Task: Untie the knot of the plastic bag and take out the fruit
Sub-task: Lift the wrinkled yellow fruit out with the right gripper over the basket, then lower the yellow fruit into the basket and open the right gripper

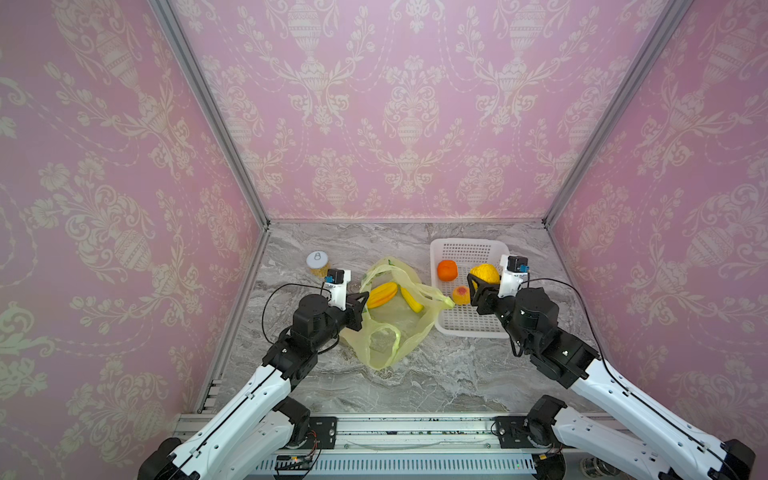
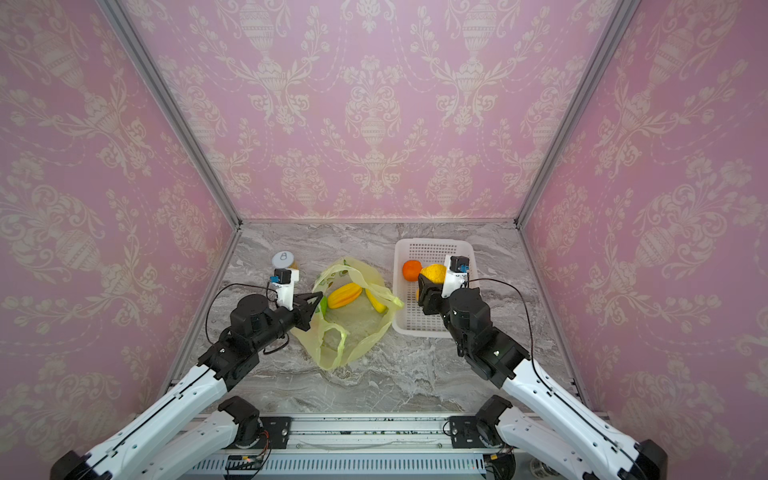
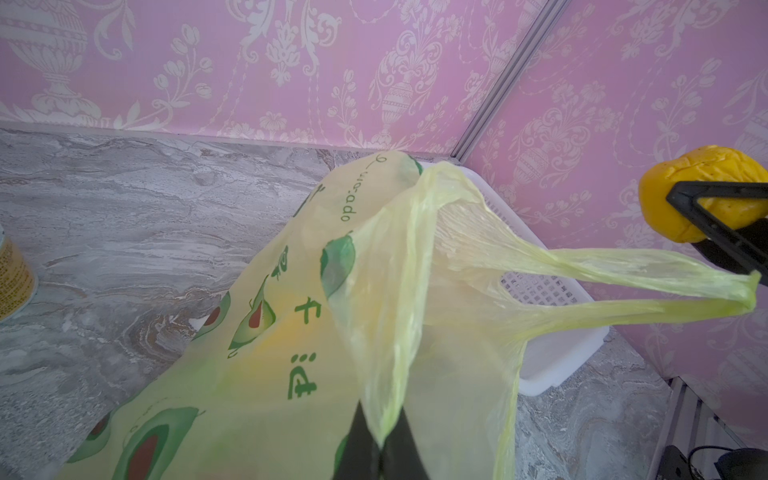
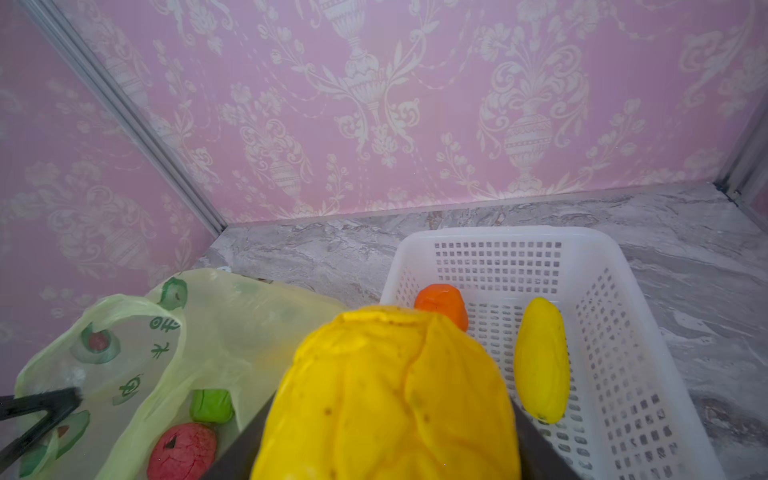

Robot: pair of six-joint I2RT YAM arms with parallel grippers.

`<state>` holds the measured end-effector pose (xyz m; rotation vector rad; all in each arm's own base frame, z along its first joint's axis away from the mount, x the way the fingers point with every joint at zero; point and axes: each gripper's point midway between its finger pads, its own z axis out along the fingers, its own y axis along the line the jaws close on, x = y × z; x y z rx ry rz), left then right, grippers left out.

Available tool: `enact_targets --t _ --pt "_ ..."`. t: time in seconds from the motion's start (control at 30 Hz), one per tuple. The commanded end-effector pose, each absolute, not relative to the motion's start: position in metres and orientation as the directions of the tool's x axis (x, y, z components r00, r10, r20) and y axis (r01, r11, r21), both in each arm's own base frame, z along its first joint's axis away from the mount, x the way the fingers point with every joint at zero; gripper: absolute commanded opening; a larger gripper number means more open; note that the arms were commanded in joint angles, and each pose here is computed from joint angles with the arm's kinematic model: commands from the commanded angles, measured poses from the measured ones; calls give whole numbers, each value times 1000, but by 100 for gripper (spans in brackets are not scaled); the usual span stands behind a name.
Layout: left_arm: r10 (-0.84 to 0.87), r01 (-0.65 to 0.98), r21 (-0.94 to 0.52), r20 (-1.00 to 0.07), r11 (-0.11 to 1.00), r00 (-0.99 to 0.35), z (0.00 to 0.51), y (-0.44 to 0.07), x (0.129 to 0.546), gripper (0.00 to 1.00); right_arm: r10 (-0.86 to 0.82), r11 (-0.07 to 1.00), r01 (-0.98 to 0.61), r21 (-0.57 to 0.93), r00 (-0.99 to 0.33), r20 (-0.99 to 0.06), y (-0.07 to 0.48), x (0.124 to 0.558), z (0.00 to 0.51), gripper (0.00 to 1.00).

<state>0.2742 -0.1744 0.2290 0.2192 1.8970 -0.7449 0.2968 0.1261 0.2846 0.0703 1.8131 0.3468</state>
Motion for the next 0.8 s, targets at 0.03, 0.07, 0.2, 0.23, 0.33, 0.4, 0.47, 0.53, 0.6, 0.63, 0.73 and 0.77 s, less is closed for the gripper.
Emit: enact_targets --t 0.03,0.07,0.2,0.23,0.33,0.4,0.47,0.53,0.6,0.63,0.73,0.77 --pt "-176 466 -395 -878 792 -445 227 -174 272 3 271 948 -55 313 -376 -886 114 318 248 18" --pt "-176 466 -395 -878 792 -444 227 -174 272 3 275 947 -44 318 -400 -874 113 326 240 18" --pt "-175 467 -397 -876 790 -449 226 -175 272 3 263 956 18 292 -493 -829 108 357 203 16" --pt "-174 469 -398 -876 789 -450 226 -176 272 3 252 960 27 278 -512 -821 108 364 197 16" --pt "-174 470 -398 -876 788 -450 226 -176 272 2 203 976 53 211 -571 -795 108 386 178 16" --pt "-176 466 -397 -877 791 -447 226 -175 272 3 178 984 87 157 -606 -775 103 401 163 17" --pt "-176 467 -398 -876 789 -449 225 -175 272 3 169 986 104 133 -630 -758 99 417 151 18" --pt "-175 467 -402 -873 788 -455 224 -176 273 3 173 985 119 126 -650 -740 93 436 139 17" --pt "-173 467 -402 -872 787 -458 223 -177 274 2 191 982 136 134 -672 -715 86 456 124 15" --pt "-172 468 -402 -872 787 -459 223 -177 274 3 200 980 140 142 -682 -703 85 463 117 14" --pt "-172 467 -400 -873 789 -457 223 -177 274 3 228 974 152 170 -702 -674 82 486 100 16" --pt "-172 466 -398 -874 790 -454 223 -176 274 3 232 973 157 172 -717 -658 81 490 92 16"
